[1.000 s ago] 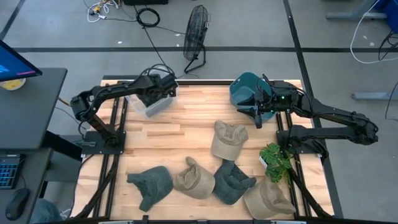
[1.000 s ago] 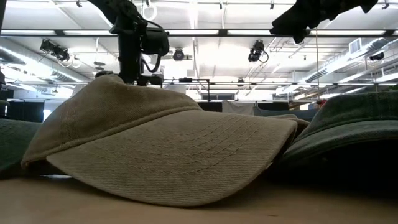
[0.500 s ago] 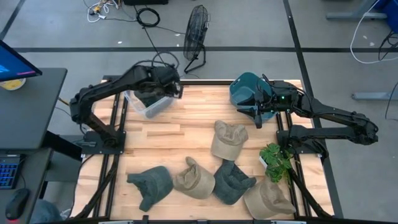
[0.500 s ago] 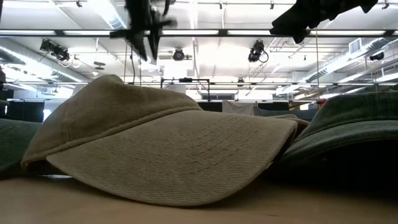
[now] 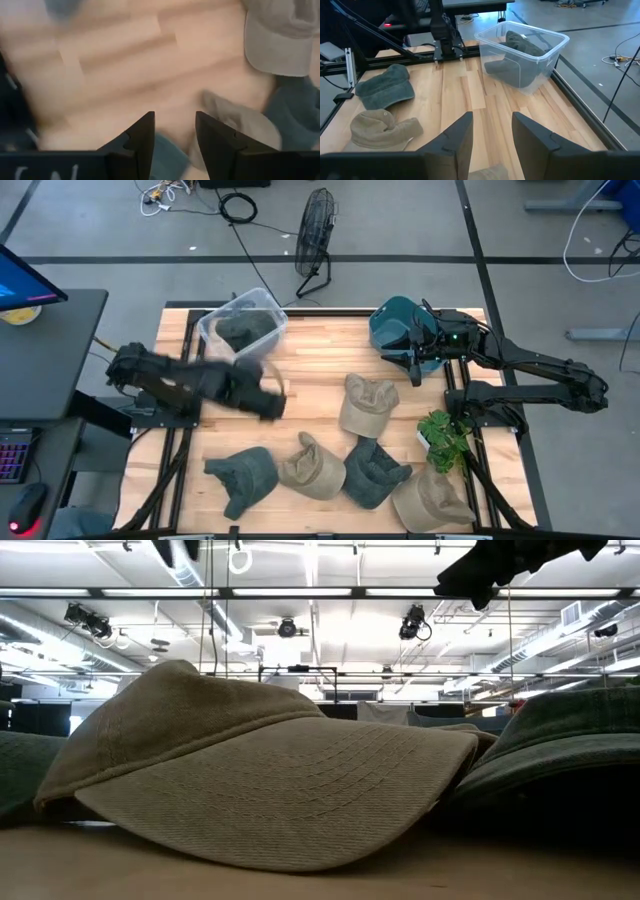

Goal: Pick & Place hat
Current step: Put the left gray cap into the transparent bin

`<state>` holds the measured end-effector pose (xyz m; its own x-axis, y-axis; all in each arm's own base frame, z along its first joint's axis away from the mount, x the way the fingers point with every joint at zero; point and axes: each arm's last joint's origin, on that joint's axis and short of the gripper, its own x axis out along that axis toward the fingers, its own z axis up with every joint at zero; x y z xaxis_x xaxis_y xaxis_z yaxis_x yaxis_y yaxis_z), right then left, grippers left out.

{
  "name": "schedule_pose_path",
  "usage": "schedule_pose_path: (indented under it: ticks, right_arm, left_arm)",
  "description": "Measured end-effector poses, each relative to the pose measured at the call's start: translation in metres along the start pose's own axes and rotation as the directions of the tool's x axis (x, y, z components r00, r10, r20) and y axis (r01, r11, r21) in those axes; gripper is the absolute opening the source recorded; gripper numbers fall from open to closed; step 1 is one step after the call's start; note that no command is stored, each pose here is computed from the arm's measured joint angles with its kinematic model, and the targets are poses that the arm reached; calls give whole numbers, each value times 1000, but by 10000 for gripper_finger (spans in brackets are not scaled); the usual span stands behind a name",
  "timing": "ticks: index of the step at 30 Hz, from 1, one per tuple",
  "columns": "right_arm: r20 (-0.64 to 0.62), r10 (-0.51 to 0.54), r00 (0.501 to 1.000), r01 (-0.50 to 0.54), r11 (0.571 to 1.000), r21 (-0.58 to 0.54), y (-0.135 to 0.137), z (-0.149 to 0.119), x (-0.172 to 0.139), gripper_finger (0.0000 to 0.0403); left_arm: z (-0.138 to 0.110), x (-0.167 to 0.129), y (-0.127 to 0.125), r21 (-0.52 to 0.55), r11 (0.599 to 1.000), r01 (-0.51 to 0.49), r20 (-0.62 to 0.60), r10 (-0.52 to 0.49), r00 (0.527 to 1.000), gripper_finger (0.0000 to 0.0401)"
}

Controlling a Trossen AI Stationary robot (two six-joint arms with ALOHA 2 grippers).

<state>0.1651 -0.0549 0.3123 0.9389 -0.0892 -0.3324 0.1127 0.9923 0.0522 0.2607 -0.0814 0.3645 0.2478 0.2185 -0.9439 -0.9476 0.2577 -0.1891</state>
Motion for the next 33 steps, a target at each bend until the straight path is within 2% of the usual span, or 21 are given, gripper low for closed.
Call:
schedule_pose_path:
  ticks: [4,8,12,15,20,33]
  right_arm:
    - [0,0,1000,0,1000,0,0,0,0,139]
    - [0,0,1000,0,1000,0,0,0,0,139]
    - [0,0,1000,0,1000,0,0,0,0,139]
    - [-1,0,1000,0,1000,1,0,0,0,139]
    - [-10,0,1000,0,1000,3,0,-1,0,139]
    - [-45,1,999,-1,1000,12,0,-4,0,139]
  left_arm:
    - [-54,12,2,-129,991,-36,-42,31,999,146]
    - [-100,25,13,-248,959,-136,-171,95,981,148]
    - [-134,40,12,-225,962,-154,-313,79,947,151]
    - [-151,53,10,-208,967,-144,-341,66,938,151]
    - [-170,63,11,-192,955,-225,-417,128,900,151]
    - [-195,108,6,-171,922,-347,-331,278,902,151]
